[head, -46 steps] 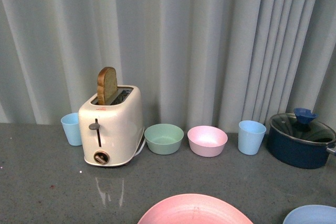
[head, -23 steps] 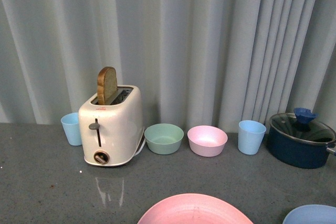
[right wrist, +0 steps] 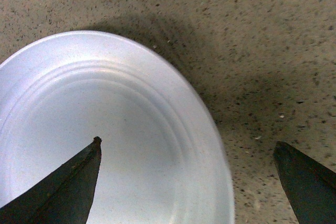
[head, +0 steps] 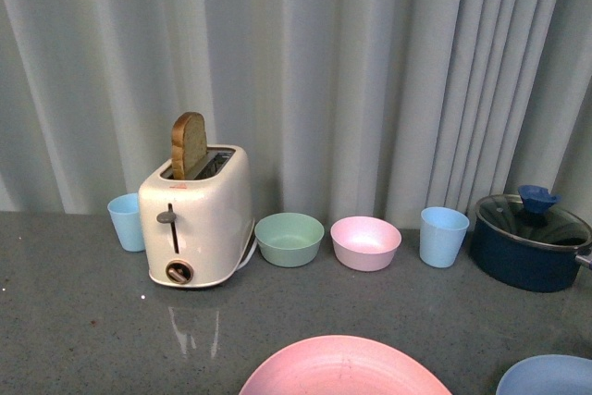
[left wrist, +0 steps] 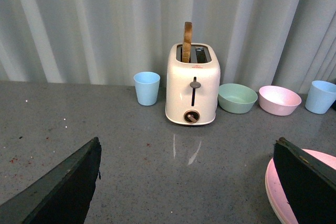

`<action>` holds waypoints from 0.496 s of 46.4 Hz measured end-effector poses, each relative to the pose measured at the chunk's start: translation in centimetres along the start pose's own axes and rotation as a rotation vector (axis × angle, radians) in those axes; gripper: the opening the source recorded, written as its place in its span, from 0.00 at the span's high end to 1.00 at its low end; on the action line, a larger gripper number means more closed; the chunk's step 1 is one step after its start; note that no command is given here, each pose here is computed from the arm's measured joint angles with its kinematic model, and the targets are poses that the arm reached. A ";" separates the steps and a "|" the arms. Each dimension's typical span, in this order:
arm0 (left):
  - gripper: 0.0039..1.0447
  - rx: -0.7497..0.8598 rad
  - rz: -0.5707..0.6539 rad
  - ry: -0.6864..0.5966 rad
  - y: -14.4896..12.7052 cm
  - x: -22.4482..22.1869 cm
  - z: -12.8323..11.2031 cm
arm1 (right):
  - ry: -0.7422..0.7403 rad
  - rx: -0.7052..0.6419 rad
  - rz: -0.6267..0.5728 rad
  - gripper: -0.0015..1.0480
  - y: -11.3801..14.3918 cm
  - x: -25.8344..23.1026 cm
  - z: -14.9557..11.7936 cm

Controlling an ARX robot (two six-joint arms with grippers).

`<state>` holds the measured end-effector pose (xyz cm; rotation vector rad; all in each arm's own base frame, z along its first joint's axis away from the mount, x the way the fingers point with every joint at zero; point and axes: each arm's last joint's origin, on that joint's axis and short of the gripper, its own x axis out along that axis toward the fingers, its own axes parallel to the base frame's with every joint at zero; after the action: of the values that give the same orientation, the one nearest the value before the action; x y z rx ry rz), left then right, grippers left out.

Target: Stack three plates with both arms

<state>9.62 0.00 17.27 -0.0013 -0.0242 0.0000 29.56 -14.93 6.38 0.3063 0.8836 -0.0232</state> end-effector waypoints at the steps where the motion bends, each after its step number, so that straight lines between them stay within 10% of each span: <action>1: 0.06 0.000 0.000 0.000 0.0 0.0 0.0 | 0.005 0.001 0.004 0.07 0.1 0.2 -0.1; 23: 0.06 0.000 0.000 0.000 0.0 0.0 0.0 | 0.106 -0.010 0.012 0.07 1.5 2.7 -2.5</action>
<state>9.62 0.00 17.27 -0.0013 -0.0242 0.0000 29.56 -12.55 3.19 0.3056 0.9868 0.0081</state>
